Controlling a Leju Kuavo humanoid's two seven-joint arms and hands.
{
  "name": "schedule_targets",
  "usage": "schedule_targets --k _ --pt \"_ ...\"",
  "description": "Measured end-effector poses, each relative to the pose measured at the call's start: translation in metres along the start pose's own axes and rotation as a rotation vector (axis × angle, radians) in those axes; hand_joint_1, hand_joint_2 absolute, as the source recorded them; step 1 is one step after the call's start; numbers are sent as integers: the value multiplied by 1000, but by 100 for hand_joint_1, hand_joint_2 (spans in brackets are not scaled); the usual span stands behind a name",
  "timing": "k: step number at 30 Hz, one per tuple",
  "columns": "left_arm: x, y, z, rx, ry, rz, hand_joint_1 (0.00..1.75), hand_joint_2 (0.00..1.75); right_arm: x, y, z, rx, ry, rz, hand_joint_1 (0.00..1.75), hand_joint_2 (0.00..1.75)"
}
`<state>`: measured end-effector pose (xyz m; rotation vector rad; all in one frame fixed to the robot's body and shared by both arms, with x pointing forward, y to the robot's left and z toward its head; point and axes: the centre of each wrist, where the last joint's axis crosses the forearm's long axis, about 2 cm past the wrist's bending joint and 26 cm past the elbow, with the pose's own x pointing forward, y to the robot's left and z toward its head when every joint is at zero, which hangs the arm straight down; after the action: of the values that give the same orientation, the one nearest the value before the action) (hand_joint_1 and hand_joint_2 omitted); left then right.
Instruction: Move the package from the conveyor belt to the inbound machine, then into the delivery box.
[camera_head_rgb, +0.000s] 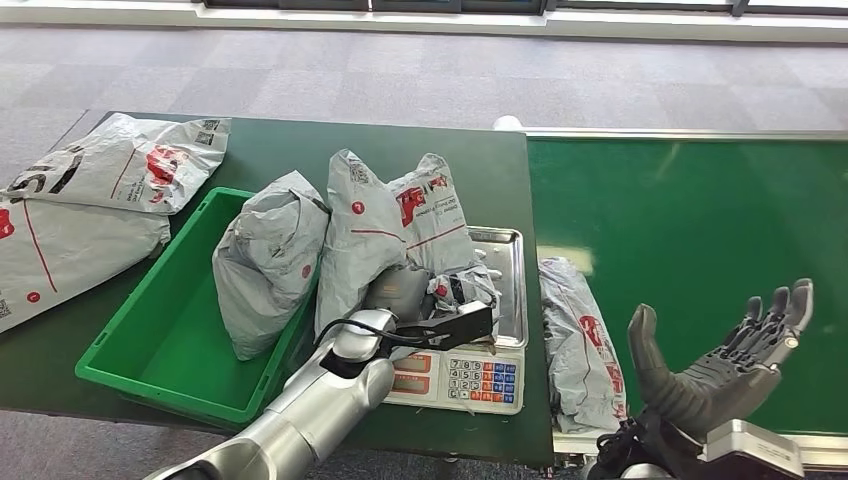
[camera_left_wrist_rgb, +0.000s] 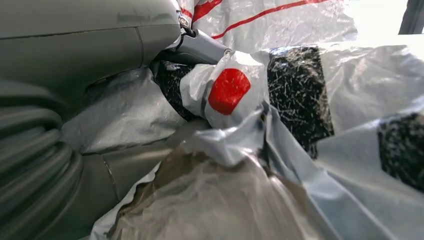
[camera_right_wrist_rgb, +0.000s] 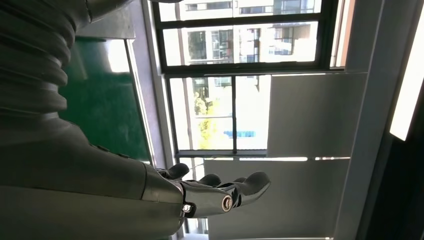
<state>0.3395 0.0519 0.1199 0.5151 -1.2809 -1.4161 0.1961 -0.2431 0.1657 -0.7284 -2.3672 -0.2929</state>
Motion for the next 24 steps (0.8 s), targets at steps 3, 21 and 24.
schedule_targets --k 3,21,24 --pt "4 6 3 73 -61 43 175 175 0 -1 2 11 -2 11 0 175" --pt "3 149 145 1290 -528 239 175 175 9 -14 17 7 16 111 0 175" --pt "-7 158 165 1410 -532 219 175 175 9 -18 17 -10 23 129 0 175"
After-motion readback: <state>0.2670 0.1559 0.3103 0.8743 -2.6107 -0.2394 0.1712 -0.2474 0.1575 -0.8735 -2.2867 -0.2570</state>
